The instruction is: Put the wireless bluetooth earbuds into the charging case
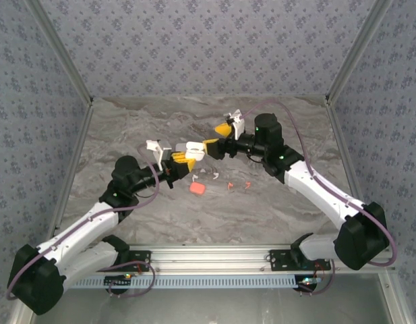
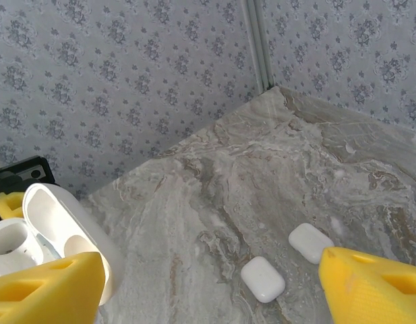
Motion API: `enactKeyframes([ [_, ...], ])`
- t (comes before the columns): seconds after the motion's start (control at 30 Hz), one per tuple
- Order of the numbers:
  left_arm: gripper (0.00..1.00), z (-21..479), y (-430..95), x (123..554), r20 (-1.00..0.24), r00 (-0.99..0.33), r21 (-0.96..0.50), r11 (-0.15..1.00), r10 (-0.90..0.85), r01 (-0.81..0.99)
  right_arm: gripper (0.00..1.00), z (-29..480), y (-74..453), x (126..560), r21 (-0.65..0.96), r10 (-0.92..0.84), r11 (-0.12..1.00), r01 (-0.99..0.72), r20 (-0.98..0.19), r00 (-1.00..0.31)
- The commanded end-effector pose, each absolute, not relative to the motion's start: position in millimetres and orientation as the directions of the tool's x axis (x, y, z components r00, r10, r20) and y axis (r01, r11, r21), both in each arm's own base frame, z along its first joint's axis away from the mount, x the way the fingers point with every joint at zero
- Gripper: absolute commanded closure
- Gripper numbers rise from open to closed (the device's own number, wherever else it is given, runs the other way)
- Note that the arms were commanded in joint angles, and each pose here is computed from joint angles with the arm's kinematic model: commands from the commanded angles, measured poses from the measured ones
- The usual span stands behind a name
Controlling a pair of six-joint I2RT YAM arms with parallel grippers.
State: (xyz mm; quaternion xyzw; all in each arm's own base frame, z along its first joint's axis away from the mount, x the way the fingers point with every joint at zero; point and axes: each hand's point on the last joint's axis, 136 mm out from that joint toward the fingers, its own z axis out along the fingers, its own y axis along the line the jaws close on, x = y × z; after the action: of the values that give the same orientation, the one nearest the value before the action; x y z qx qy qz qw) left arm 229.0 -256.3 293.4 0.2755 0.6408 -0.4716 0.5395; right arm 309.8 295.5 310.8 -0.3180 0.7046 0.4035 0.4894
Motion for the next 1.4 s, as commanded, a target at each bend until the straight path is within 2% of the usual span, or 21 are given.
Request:
enactKeyframes([
  [0.0, 0.97, 300, -254, 225, -0.963, -0.222, -0.266, 0.412, -0.153, 0.872, 0.15, 338, 286, 304, 0.268, 0.001, 0.451, -0.851, -0.954, -0.3],
  [0.13, 0.97, 295, -249, 226, -0.968, -0.211, -0.25, 0.448, -0.134, 0.858, 0.15, 334, 267, 303, 0.313, 0.016, 0.484, -0.817, -0.937, -0.349],
  [0.23, 0.97, 296, -243, 224, -0.973, -0.186, -0.229, 0.469, -0.136, 0.853, 0.18, 311, 256, 307, 0.357, -0.012, 0.539, -0.763, -0.902, -0.431],
  [0.43, 0.98, 299, -233, 218, -0.98, -0.143, -0.195, 0.498, -0.142, 0.845, 0.31, 242, 251, 320, 0.448, -0.063, 0.655, -0.609, -0.77, -0.634],
  [0.53, 0.98, 300, -231, 216, -0.981, -0.133, -0.187, 0.502, -0.14, 0.844, 0.34, 204, 260, 324, 0.429, -0.13, 0.717, -0.549, -0.692, -0.71],
  [0.63, 0.98, 301, -230, 213, -0.982, -0.127, -0.18, 0.5, -0.139, 0.847, 0.37, 173, 280, 328, 0.417, -0.204, 0.731, -0.54, -0.622, -0.756],
  [0.73, 0.99, 301, -229, 211, -0.983, -0.126, -0.178, 0.5, -0.136, 0.848, 0.4, 144, 303, 328, 0.432, -0.268, 0.701, -0.567, -0.577, -0.771],
  [1.0, 0.99, 304, -225, 207, -0.983, -0.119, -0.175, 0.502, -0.141, 0.847, 0.44, 104, 360, 337, 0.395, -0.442, 0.602, -0.694, -0.559, -0.702],
  [1.37, 0.99, 305, -224, 206, -0.983, -0.118, -0.175, 0.506, -0.143, 0.845, 0.49, 43, 380, 337, 0.349, -0.554, 0.602, -0.718, -0.465, -0.691],
])
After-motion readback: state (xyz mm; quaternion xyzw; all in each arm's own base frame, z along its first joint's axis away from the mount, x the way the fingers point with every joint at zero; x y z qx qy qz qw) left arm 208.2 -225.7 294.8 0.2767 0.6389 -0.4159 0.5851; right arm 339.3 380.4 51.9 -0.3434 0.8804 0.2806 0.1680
